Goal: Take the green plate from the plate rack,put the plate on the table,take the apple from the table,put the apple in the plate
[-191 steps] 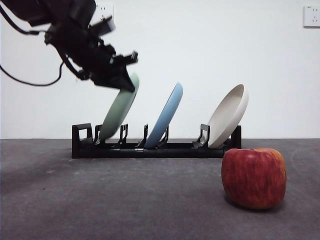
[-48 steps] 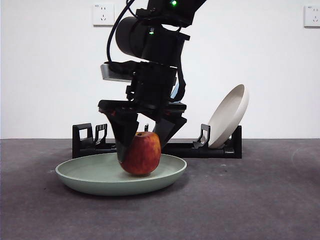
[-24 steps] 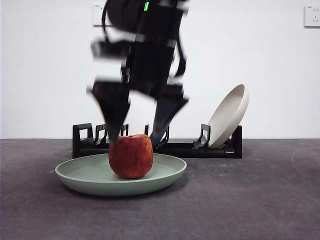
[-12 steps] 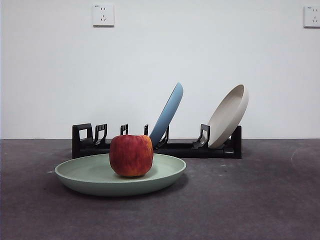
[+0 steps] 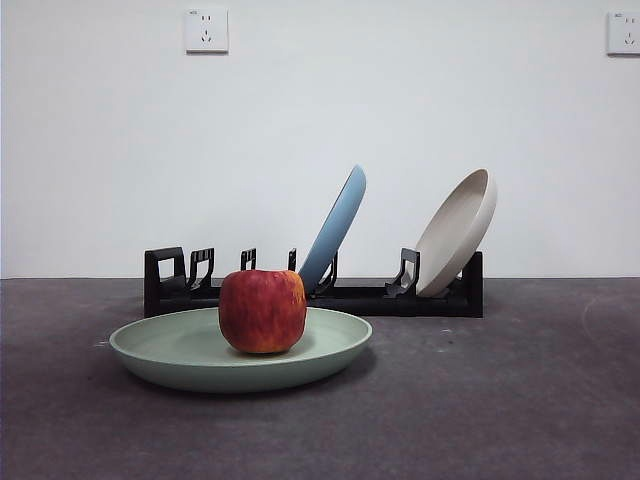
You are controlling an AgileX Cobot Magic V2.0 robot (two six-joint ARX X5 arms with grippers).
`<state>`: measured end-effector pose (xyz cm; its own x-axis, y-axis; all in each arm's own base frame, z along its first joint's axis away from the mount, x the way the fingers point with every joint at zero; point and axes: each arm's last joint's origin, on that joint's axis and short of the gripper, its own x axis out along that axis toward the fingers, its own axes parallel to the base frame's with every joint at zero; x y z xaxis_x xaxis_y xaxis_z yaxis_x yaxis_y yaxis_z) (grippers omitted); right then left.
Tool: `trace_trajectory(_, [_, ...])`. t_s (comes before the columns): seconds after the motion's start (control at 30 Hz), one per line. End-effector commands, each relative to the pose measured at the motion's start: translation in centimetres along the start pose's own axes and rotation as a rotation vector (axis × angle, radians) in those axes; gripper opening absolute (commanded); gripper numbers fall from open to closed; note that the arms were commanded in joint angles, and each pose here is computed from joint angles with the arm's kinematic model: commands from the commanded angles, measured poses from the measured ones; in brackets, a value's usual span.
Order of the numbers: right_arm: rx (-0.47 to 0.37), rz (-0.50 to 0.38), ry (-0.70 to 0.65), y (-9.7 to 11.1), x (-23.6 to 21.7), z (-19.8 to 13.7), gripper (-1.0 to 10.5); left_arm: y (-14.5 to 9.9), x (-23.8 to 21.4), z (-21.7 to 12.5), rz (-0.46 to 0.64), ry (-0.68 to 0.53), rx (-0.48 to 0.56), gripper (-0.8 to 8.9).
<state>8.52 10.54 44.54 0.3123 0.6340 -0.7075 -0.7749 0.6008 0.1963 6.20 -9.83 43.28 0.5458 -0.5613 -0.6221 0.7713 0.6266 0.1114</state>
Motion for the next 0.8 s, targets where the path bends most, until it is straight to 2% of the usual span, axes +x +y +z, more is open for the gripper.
trace_trajectory(0.03, [0.018, 0.003, 0.016, 0.04, -0.13, -0.32, -0.1, -0.01, -0.14, -0.06, -0.005, 0.002, -0.01, -0.03])
trace_trajectory(0.23, [0.018, 0.001, 0.014, 0.04, -0.17, -0.33, -0.1, -0.14, -0.14, -0.18, -0.049, 0.015, -0.006, -0.08])
trace_trajectory(0.8, [0.036, -0.002, -0.004, 0.07, -0.7, -0.61, 0.0, -0.13, -0.14, -0.17, -0.048, 0.015, -0.006, -0.04])
